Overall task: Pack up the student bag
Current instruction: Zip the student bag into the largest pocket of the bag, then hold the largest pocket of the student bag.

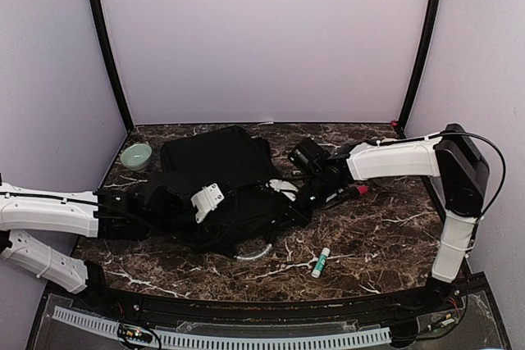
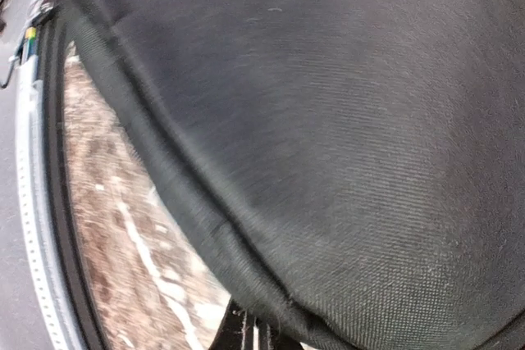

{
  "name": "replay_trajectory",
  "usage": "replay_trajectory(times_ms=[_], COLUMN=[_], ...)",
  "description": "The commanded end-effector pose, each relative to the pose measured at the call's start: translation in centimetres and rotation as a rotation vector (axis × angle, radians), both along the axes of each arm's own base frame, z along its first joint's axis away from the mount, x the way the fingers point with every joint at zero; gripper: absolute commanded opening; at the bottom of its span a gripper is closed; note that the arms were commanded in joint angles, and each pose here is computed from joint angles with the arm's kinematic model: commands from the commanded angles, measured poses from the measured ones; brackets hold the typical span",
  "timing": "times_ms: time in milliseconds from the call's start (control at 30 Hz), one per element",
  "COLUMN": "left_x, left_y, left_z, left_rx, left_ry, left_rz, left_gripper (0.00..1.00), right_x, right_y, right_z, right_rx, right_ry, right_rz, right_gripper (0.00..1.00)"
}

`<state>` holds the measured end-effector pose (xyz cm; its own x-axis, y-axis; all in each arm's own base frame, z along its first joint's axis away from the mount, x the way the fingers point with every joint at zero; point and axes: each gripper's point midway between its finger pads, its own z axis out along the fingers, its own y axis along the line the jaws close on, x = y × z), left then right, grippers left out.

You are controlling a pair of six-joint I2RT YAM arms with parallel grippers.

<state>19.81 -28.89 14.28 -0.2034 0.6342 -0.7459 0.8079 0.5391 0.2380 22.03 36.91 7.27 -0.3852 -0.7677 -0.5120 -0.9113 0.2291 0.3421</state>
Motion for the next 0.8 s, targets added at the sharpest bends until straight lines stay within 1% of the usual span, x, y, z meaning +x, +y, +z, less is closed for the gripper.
replay_trajectory(times_ms=[0, 200, 333, 433, 600, 667, 767], left_x=[0.5, 1.2, 1.3, 2.1, 2.6, 2.5, 2.5], left_y=[-4.3, -6.7, -7.0, -6.6, -6.7, -6.9, -6.9], left_z=[3.2, 1.7, 0.0, -1.2, -3.1, -3.6, -3.6], left_rx=[-0.167, -0.146, -0.116, -0.073, -0.005, 0.017, 0.031], left_ry=[0.001, 0.017, 0.024, 0.007, -0.005, 0.002, 0.001], left_rz=[-0.055, -0.089, -0.095, -0.057, -0.063, -0.078, -0.084], left_gripper=[0.66, 0.66, 0.65, 0.61, 0.45, 0.34, 0.12], right_x=[-1.7, -2.7, -3.0, -3.1, -3.2, -3.4, -3.1], right_y=[3.1, 3.7, 3.8, 3.8, 3.6, 3.3, 2.5], right_z=[4.6, 4.7, 4.6, 4.6, 4.0, 3.6, 2.7], right_rx=[0.125, 0.127, 0.131, 0.133, 0.126, 0.115, 0.094], right_ry=[-0.039, -0.022, -0.015, -0.013, -0.002, 0.009, 0.021], right_rz=[0.073, 0.094, 0.100, 0.102, 0.102, 0.102, 0.090], right_gripper=[0.00, 0.00, 0.00, 0.00, 0.00, 0.00, 0.00])
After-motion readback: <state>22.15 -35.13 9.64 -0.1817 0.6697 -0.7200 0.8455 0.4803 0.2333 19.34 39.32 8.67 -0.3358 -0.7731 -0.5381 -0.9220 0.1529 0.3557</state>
